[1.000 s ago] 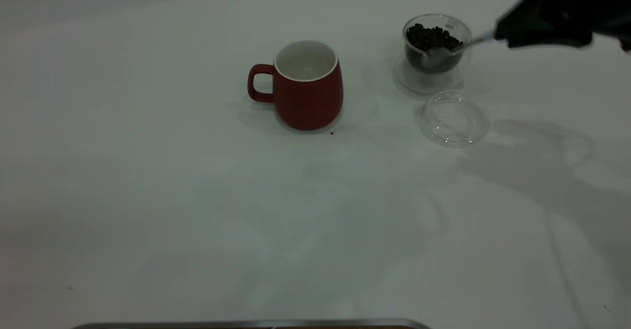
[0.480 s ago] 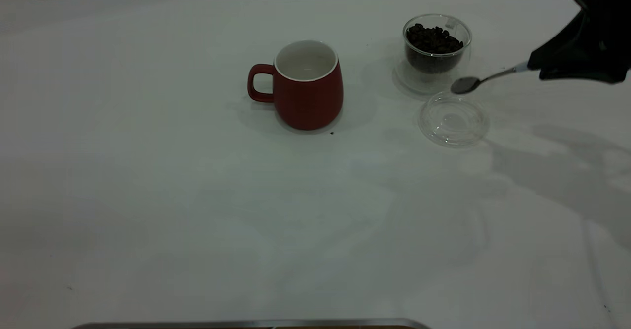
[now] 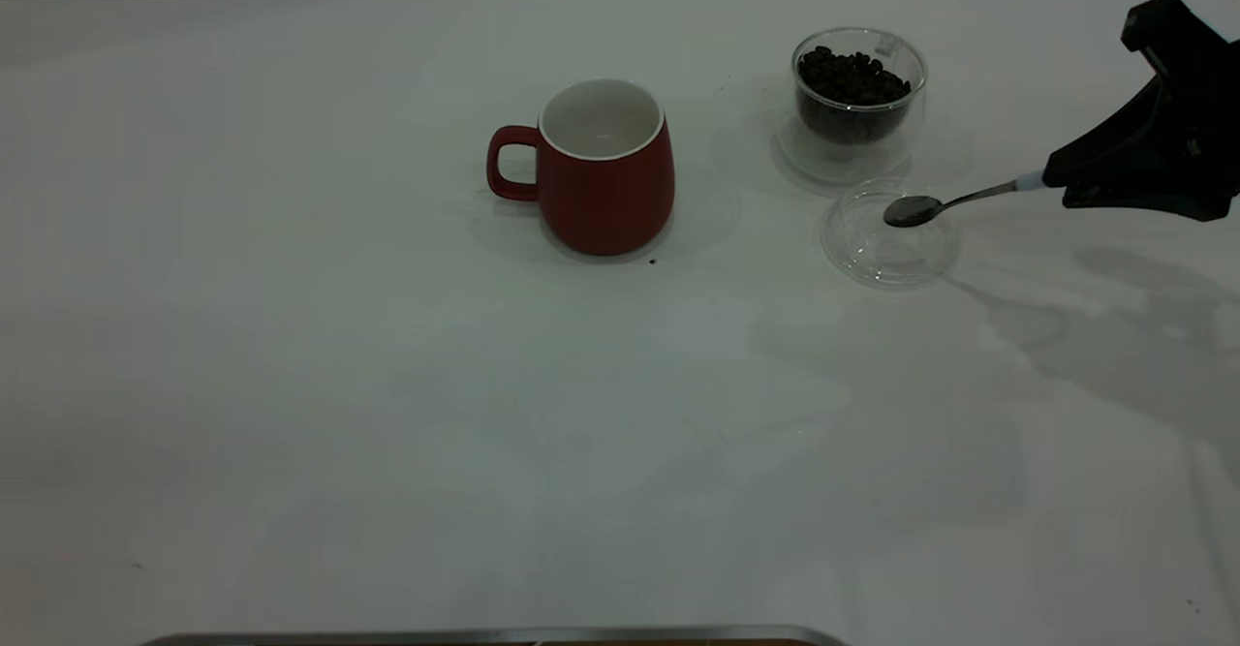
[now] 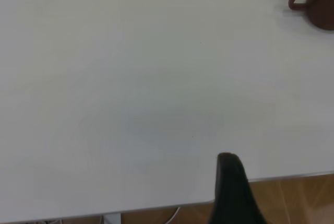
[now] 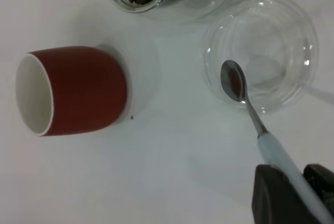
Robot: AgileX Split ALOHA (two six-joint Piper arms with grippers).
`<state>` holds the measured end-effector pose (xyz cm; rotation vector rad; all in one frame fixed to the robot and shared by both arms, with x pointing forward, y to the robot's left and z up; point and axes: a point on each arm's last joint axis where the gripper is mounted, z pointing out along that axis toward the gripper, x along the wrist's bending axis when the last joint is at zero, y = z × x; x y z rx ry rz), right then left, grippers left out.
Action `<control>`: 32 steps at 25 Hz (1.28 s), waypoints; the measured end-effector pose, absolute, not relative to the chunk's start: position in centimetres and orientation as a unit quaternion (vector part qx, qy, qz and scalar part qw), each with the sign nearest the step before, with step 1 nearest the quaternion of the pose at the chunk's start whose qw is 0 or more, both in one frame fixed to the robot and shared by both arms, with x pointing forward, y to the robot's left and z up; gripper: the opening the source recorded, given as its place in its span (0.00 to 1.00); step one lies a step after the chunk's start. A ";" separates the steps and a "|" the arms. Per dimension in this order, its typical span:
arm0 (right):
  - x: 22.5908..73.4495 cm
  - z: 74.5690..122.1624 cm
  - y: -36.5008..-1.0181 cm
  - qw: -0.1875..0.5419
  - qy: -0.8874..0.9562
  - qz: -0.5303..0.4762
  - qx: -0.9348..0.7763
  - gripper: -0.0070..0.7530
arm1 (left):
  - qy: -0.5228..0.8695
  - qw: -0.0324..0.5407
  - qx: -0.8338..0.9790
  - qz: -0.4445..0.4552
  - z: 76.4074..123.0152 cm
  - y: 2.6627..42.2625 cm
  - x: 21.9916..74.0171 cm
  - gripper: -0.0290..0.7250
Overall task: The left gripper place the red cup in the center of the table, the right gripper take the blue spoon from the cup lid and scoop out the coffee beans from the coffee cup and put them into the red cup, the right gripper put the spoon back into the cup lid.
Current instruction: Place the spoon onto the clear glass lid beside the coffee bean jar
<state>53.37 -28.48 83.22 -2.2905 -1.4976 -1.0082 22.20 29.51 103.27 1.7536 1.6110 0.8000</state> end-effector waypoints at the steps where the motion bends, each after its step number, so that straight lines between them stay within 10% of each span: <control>1: 53.6 83.1 -28.5 0.118 -0.510 -0.350 -0.777 0.15 | 0.610 0.310 0.664 0.303 103.3 29.5 22.2 0.75; 32: 56.8 78.0 -28.4 0.171 -0.500 -0.365 -0.766 0.15 | 0.610 0.310 0.664 0.303 103.3 29.5 22.2 0.75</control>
